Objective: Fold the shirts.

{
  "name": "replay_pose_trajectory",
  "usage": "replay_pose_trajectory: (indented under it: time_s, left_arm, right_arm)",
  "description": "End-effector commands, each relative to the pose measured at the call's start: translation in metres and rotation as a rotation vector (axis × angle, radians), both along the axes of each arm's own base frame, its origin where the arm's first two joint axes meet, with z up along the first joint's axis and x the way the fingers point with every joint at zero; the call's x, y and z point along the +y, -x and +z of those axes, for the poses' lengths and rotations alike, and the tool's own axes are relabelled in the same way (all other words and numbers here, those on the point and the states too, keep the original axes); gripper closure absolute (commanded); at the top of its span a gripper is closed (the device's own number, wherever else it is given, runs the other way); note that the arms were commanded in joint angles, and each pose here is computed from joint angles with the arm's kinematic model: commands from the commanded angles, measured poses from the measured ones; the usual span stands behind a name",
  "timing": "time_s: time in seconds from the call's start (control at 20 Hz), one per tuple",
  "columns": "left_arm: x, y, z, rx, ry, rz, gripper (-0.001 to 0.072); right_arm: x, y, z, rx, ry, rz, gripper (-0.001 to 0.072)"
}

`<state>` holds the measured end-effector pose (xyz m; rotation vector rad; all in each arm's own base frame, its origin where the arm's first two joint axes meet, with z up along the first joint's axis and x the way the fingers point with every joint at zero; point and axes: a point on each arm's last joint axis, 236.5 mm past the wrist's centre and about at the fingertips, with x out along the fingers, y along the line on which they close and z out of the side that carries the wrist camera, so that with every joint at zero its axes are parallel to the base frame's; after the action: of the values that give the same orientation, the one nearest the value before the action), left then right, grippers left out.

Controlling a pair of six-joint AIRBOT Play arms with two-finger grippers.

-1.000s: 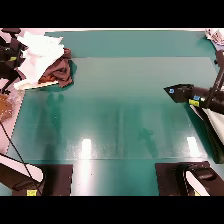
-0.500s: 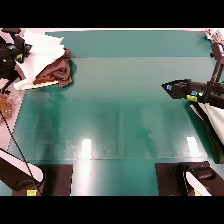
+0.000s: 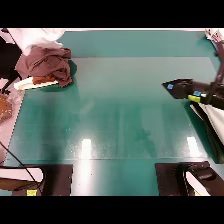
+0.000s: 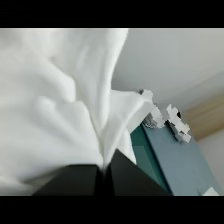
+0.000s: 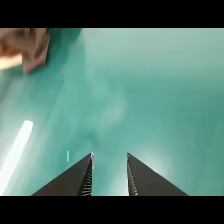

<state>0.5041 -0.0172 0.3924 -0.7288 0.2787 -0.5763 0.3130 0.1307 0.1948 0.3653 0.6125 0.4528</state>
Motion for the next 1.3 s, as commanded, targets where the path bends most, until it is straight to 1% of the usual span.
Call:
replay_pose_trajectory:
  time_s: [0.0,0.1,0.2,0.3,0.45,0.6,0.7,0.85,0.9,0.95,1.0,1.1,1.15,1.2,1.25]
  left_arm:
    - [-0.058,0.078,0.047,-0.046,-0.064,-0.134,0.0683]
    - [-0.099,0.107,0.047,-0.009,-0.073,-0.251,0.0683]
    - [-0.136,0.123,0.03,0.07,-0.1,-0.342,0.0683]
    - [-0.163,0.127,0.004,0.163,-0.165,-0.358,0.0683]
    - [-0.206,0.125,-0.024,0.22,-0.245,-0.34,0.0682]
    - [-0.242,0.125,-0.054,0.279,-0.318,-0.329,0.0683]
    - [-0.267,0.133,-0.089,0.337,-0.428,-0.376,0.0683]
    - [-0.304,0.144,-0.153,0.434,-0.609,-0.433,0.0683]
    - [-0.323,0.149,-0.172,0.455,-0.641,-0.465,0.0683]
    - [-0.325,0.15,-0.173,0.456,-0.643,-0.469,0.0683]
    - [-0.367,0.168,-0.213,0.495,-0.694,-0.562,0.0683]
    - [-0.403,0.189,-0.262,0.557,-0.762,-0.649,0.0682]
    - [-0.413,0.198,-0.285,0.595,-0.788,-0.668,0.0681]
    - [-0.421,0.206,-0.31,0.629,-0.817,-0.685,0.066]
    - [-0.425,0.213,-0.328,0.669,-0.832,-0.689,0.0441]
  right_arm:
    - [-0.04,0.002,0.048,-0.163,-0.03,-0.152,0.0446]
    - [-0.079,0.01,0.086,-0.306,-0.032,-0.297,0.0446]
    - [-0.123,0.02,0.11,-0.404,-0.002,-0.457,0.0447]
    - [-0.165,0.036,0.117,-0.428,0.041,-0.613,0.0447]
    - [-0.189,0.053,0.117,-0.466,0.076,-0.725,0.0448]
    - [-0.177,0.051,0.093,-0.429,0.074,-0.677,0.0448]
    - [-0.16,0.046,0.076,-0.391,0.077,-0.605,0.0448]
    - [-0.144,0.039,0.06,-0.359,0.167,-0.513,0.0448]
    - [-0.14,0.034,0.053,-0.343,0.193,-0.484,0.0449]
    - [-0.14,0.034,0.053,-0.341,0.195,-0.482,0.0449]
    - [-0.131,0.027,0.041,-0.311,0.234,-0.429,0.0448]
    - [-0.125,0.022,0.031,-0.288,0.272,-0.39,0.0448]
    - [-0.123,0.021,0.027,-0.277,0.283,-0.376,0.0448]
    - [-0.12,0.02,0.024,-0.268,0.284,-0.366,0.0448]
    - [-0.12,0.02,0.024,-0.268,0.284,-0.364,0.0448]
